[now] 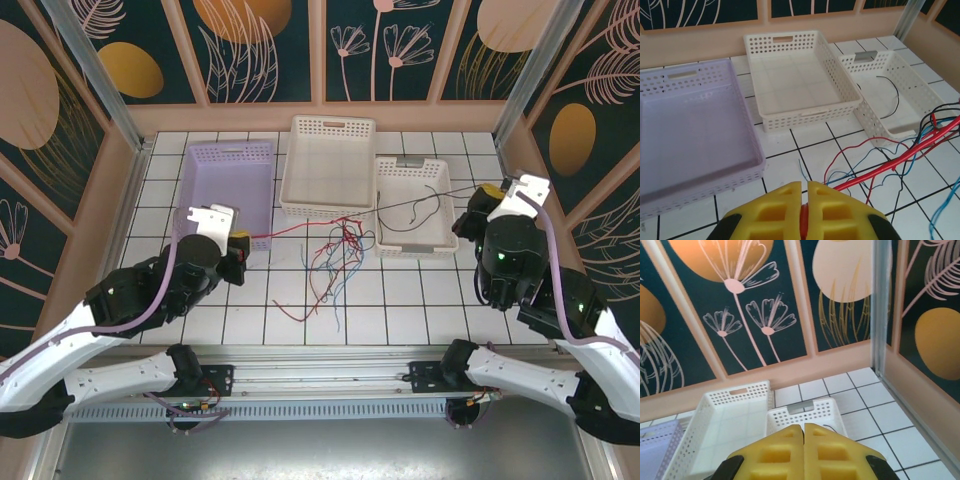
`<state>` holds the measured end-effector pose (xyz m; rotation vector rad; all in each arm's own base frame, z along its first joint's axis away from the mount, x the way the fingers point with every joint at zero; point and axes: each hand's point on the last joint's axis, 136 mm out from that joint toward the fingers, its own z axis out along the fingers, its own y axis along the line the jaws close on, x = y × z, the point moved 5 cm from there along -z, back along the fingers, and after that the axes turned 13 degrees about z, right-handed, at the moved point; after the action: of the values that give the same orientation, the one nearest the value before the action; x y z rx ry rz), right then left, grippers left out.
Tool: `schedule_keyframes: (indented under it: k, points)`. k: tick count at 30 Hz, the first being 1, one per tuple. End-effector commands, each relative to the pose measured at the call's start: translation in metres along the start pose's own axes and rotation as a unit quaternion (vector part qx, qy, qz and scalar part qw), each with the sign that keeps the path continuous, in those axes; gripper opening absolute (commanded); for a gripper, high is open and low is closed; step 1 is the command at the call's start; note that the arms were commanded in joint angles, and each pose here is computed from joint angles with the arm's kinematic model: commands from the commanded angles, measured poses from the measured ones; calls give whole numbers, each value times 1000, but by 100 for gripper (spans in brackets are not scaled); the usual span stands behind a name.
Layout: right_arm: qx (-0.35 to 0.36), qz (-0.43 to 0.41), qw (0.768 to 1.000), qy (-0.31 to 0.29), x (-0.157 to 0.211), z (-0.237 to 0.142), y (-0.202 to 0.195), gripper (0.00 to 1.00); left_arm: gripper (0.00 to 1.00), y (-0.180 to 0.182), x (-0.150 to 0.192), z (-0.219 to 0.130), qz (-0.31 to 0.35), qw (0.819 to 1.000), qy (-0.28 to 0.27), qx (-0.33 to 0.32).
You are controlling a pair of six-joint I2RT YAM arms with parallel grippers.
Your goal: Untangle the cables
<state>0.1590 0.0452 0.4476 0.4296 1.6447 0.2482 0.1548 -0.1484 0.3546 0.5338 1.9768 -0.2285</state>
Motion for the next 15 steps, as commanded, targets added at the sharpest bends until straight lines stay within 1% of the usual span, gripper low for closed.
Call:
schedule_keyframes:
  k: [1, 3, 6, 8, 9, 10, 14, 15]
  points:
    - [-26, -19, 999, 8, 10, 2, 2, 0, 0, 8, 31, 6, 63, 996, 55, -21]
    - [-76, -71, 991, 85, 52, 16, 30, 0, 0, -8, 28, 14, 49, 998, 34, 28]
    - [-104, -117, 972, 175, 106, 35, 63, 0, 0, -35, 26, 27, 54, 993, 21, 102]
    - [-121, -124, 962, 210, 129, 43, 80, 0, 0, -48, 25, 35, 60, 989, 16, 131]
    - [-130, -122, 959, 218, 137, 46, 87, 4, 0, -55, 24, 38, 66, 986, 11, 151]
    - [-142, -120, 956, 225, 142, 48, 93, 12, 0, -60, 23, 40, 69, 984, 5, 166]
    - [-195, -89, 942, 257, 151, 58, 107, 59, 0, -74, 17, 46, 79, 977, -18, 195]
    - [-203, -77, 940, 264, 149, 62, 107, 67, 0, -75, 16, 48, 81, 977, -21, 196]
